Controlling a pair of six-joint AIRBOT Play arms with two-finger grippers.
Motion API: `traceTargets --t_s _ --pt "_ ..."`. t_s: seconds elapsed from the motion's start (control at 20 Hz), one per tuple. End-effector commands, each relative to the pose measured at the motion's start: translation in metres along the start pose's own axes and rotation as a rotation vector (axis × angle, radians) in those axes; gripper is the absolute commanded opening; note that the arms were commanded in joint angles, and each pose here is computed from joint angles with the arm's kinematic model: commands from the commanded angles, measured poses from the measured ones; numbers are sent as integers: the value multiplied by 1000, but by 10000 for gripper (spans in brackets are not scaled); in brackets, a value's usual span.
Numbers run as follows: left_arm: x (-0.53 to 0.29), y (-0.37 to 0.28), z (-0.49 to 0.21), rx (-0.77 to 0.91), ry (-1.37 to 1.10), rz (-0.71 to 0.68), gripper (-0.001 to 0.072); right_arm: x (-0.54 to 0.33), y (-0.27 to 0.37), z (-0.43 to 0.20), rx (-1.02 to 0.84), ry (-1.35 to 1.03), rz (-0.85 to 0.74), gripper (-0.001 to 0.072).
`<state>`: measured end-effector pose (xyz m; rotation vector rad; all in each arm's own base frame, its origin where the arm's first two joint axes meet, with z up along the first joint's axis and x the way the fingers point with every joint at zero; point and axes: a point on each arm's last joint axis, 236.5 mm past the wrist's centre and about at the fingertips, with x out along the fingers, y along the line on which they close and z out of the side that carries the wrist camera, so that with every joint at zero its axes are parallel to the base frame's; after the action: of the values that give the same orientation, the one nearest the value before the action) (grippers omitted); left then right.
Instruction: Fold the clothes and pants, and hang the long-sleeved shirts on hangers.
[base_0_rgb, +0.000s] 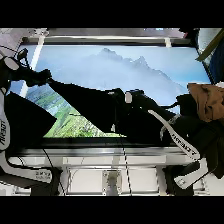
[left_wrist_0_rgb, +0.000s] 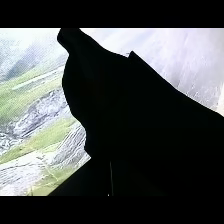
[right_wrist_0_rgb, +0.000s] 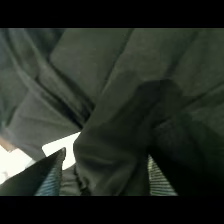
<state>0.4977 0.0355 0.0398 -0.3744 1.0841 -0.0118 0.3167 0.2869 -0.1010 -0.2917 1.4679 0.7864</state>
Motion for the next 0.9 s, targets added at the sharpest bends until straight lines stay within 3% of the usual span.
traceTargets --t_s 0.0,0.05,0.15,0.45,0.65,0.85 --pt "0 1 0 1 -1 1 8 4 -7 4 13 -15 -25 504" --pt "0 1 0 1 -1 1 8 6 -8 3 27 -10 -26 426" --pt "0 1 0 1 -1 1 8 7 -8 3 30 -8 -27 34" --pt "-25 26 9 -45 -39 25 8 -36 -31 8 41 -1 -93 17" --pt "-95 78 15 -106 -126 85 8 -164 -63 28 -5 -167 -299 17" --pt "-153 116 6 -163 -181 143 8 -295 -96 28 62 -434 -462 17"
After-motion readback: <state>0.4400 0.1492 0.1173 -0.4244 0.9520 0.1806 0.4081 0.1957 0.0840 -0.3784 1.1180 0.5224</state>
